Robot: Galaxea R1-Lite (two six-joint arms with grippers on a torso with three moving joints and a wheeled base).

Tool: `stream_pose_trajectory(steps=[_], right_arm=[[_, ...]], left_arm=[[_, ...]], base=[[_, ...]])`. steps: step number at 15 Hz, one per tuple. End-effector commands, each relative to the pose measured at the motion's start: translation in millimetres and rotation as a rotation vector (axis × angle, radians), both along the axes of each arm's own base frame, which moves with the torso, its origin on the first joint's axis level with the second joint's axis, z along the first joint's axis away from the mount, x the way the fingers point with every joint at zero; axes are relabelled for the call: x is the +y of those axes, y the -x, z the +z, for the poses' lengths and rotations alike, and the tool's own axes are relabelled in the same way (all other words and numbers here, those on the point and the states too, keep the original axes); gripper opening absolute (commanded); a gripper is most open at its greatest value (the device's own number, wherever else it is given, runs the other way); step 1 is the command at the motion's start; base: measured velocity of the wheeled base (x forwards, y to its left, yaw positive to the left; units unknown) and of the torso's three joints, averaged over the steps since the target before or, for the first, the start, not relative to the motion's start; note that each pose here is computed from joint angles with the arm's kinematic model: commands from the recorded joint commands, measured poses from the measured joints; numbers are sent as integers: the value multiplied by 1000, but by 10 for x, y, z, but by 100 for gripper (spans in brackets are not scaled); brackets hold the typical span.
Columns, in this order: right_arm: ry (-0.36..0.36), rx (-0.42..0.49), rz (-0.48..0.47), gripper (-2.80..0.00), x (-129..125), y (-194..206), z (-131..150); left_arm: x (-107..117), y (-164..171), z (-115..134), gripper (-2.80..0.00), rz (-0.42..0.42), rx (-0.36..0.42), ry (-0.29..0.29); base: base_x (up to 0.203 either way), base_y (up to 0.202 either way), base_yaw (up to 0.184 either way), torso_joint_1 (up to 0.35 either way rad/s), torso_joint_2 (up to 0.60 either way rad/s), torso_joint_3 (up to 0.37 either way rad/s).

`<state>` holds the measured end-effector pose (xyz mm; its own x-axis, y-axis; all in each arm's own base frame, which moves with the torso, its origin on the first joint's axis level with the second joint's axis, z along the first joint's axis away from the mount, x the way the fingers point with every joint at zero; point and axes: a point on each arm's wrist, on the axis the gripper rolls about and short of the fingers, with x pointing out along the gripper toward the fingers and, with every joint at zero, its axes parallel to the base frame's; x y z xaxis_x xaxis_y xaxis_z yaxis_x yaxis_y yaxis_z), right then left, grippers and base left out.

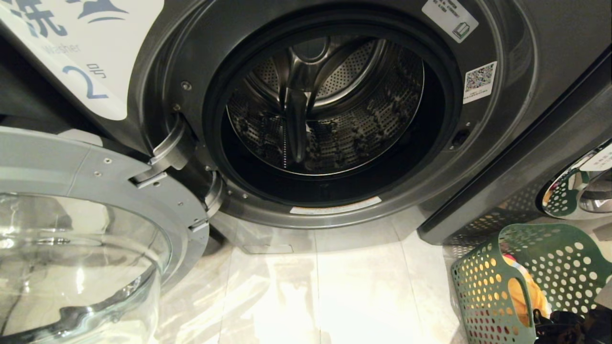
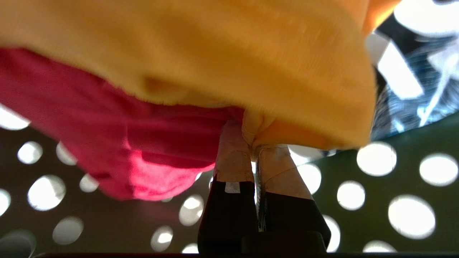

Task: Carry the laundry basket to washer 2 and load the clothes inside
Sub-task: Place the clothes into the washing machine

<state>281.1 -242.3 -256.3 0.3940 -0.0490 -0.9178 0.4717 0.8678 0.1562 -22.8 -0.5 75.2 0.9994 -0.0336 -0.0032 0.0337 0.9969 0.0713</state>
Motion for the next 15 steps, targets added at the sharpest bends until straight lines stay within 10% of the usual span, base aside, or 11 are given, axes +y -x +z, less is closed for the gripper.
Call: stream_pose_trajectory(steps=[1, 7, 15], right_arm=[[-6, 6, 0, -280, 14, 35, 134], [-38, -77, -46, -280, -132, 221, 1055], [103, -223, -108, -280, -356, 405, 1973]], left_arm=[[0, 0, 0, -280, 0, 0, -1], [0, 0, 0, -280, 0, 0, -1], [0, 0, 0, -280, 0, 0, -1]], base=[[0, 0, 0, 0, 0, 0], [0, 0, 0, 0, 0, 0], [0, 0, 0, 0, 0, 0]])
